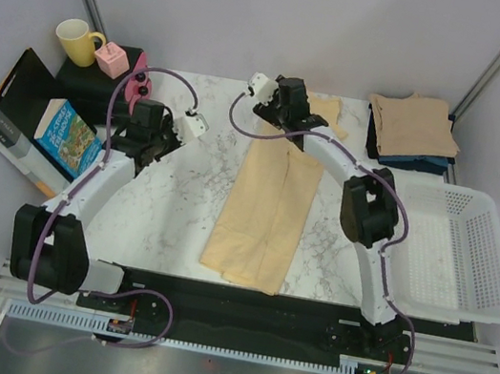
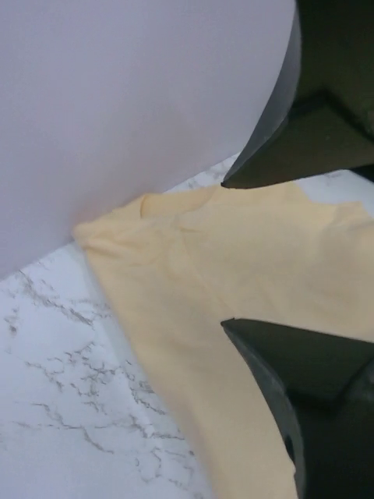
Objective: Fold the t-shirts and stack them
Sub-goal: Fold the tshirt
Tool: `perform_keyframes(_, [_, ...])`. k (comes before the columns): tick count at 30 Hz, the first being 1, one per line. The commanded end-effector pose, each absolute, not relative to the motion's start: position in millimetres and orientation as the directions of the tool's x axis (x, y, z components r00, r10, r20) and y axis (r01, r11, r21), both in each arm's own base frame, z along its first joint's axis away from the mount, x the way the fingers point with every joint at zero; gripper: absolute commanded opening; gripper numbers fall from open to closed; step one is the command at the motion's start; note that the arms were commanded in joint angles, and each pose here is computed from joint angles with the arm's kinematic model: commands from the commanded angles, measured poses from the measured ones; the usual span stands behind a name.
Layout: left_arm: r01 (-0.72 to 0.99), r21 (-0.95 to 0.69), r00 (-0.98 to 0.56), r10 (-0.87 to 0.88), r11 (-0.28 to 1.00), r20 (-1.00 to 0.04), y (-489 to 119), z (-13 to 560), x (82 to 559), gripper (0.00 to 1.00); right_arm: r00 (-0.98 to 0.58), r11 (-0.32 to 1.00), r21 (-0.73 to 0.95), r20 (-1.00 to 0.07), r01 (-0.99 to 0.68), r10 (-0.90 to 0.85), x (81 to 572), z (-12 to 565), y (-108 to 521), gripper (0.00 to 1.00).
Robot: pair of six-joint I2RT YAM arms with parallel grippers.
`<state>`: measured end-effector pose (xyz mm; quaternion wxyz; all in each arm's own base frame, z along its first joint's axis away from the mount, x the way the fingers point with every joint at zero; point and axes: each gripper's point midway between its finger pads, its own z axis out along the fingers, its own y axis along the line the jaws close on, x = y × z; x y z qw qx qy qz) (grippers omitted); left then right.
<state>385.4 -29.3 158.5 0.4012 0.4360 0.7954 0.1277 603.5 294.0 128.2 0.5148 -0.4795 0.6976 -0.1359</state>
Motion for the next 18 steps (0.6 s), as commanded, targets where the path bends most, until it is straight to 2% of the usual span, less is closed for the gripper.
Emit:
perform_keyframes(1, [0.478,0.620,-0.256,0.774,0.623,-0.580,-23.9,198.7,393.8,0.38,0.064,0.528,-0.671,-0.647,-0.520,-0.759,541.3,250.4,291.6,0.82])
perform_keyframes(2, [0.503,0.613,-0.220,0.776,0.609,-0.591,-30.5,204.2,387.3,0.45,0.051,0.450,-0.636,-0.610,-0.627,-0.791,514.9,230.2,293.8,0.84])
perform_keyframes(3, [0.533,0.612,-0.180,0.785,0.585,-0.593,-37.0,206.4,381.6,0.50,0.046,0.419,-0.618,-0.594,-0.665,-0.803,489.1,229.1,287.6,0.86])
perform_keyframes(4, [0.577,0.630,-0.117,0.817,0.519,-0.565,-42.7,201.5,372.6,0.65,0.066,0.358,-0.598,-0.569,-0.718,-0.820,464.1,219.3,293.8,0.87])
perform_keyframes(5, [0.636,0.619,-0.026,0.814,0.461,-0.580,-59.6,199.0,361.2,0.73,0.058,0.283,-0.544,-0.526,-0.789,-0.849,434.5,198.6,287.1,0.88])
perform_keyframes(6, [0.642,0.651,0.062,0.818,0.406,-0.572,-66.9,209.4,346.8,0.75,0.062,0.229,-0.498,-0.502,-0.837,-0.863,397.7,177.1,274.8,0.90])
perform_keyframes(7, [0.680,0.680,0.165,0.845,0.276,-0.508,-73.4,193.5,332.1,0.76,0.096,0.172,-0.483,-0.480,-0.858,-0.872,374.9,166.7,271.6,0.91])
perform_keyframes(9, [0.690,0.714,0.349,0.809,0.120,-0.472,-93.6,192.2,298.2,0.82,0.117,0.099,-0.431,-0.449,-0.897,-0.886,322.9,139.2,243.4,0.92])
perform_keyframes(10, [0.670,0.742,0.460,0.798,-0.025,-0.389,-98.5,174.3,283.7,0.83,0.130,0.077,-0.418,-0.444,-0.905,-0.887,306.8,132.3,237.5,0.92])
perform_keyframes(12, [0.631,0.762,0.589,0.731,-0.149,-0.344,-110.3,162.2,256.4,0.83,0.133,0.055,-0.373,-0.459,-0.926,-0.878,267.6,119.9,218.8,0.90])
perform_keyframes(13, [0.550,0.802,0.674,0.691,-0.234,-0.261,-113.0,157.1,242.0,0.83,0.143,0.036,-0.358,-0.459,-0.933,-0.877,251.9,116.4,214.9,0.89])
perform_keyframes(15, [0.504,0.811,0.747,0.622,-0.298,-0.236,-120.6,143.4,220.6,0.83,0.159,0.016,-0.349,-0.465,-0.937,-0.871,221.6,108.4,201.1,0.89])
perform_keyframes(16, [0.439,0.828,0.793,0.584,-0.349,-0.175,-121.8,132.9,209.6,0.83,0.187,-0.016,-0.354,-0.456,-0.935,-0.870,208.0,105.5,201.0,0.89])
perform_keyframes(18, [0.396,0.841,0.834,0.528,-0.369,-0.161,-128.4,123.3,197.1,0.83,0.206,-0.041,-0.348,-0.452,-0.937,-0.868,185.7,96.9,193.0,0.89])
